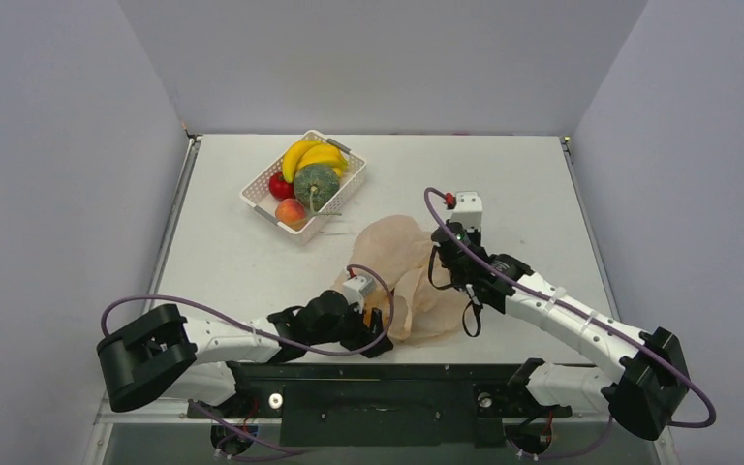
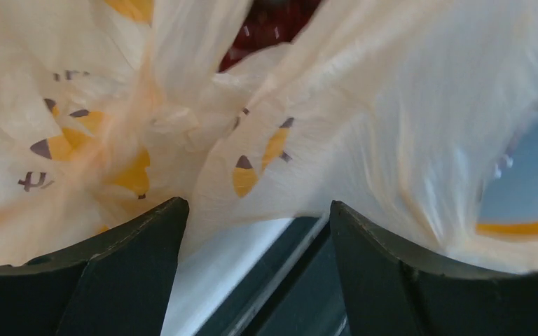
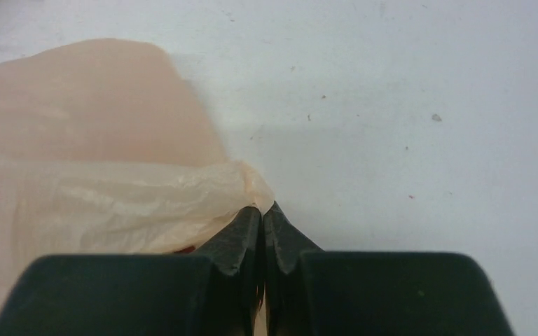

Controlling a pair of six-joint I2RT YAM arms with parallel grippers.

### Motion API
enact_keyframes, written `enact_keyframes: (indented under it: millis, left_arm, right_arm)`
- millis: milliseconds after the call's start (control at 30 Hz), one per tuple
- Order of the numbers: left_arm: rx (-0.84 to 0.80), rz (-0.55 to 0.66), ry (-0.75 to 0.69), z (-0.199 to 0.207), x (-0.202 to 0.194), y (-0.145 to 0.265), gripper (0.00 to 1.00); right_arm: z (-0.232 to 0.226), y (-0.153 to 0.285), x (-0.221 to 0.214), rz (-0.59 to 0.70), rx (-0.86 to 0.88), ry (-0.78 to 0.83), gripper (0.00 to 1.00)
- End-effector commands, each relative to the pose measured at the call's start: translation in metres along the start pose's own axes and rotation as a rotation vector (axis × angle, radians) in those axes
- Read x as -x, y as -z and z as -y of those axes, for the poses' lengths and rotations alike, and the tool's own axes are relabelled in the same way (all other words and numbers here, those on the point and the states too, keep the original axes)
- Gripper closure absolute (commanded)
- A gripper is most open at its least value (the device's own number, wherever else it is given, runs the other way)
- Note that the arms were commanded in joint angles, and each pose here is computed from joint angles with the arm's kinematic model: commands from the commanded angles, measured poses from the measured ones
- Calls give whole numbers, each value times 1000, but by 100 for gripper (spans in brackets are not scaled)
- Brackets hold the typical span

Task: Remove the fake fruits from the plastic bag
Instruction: Adjust the plastic bag at the center of the board.

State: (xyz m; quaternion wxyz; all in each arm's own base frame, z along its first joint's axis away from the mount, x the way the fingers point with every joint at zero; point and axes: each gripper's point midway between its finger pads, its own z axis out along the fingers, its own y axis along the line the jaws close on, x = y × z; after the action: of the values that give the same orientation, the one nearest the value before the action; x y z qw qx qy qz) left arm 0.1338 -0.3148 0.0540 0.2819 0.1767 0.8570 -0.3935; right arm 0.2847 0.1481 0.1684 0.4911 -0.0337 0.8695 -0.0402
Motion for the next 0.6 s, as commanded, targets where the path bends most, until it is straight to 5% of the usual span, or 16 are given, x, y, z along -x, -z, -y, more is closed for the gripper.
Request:
enact_keyframes:
  millis: [0,100,233,300,433,567]
  left_arm:
    - [-133,-50,-18,35,-23,9,29]
    - [-201,-81,-49,61,-25,19,28]
    - [-262,-37,-60,89,9,32,17]
    - [-291,-8,-55,99,31,37,12]
    - [-327,22,-36,100,59,41,8]
    - [-338,30,-17,93,70,40,7]
  right_arm:
    - [15,-7,0,9,-18,-96,100]
    - [16,3,-12,-73,8,-58,96]
    - [19,38,-19,-147,8,-8,43]
    - [22,58,-19,-163,4,-42,32]
    - [2,92,-15,-157,130,-270,18]
    - [-16,107,-22,-162,203,-410,16]
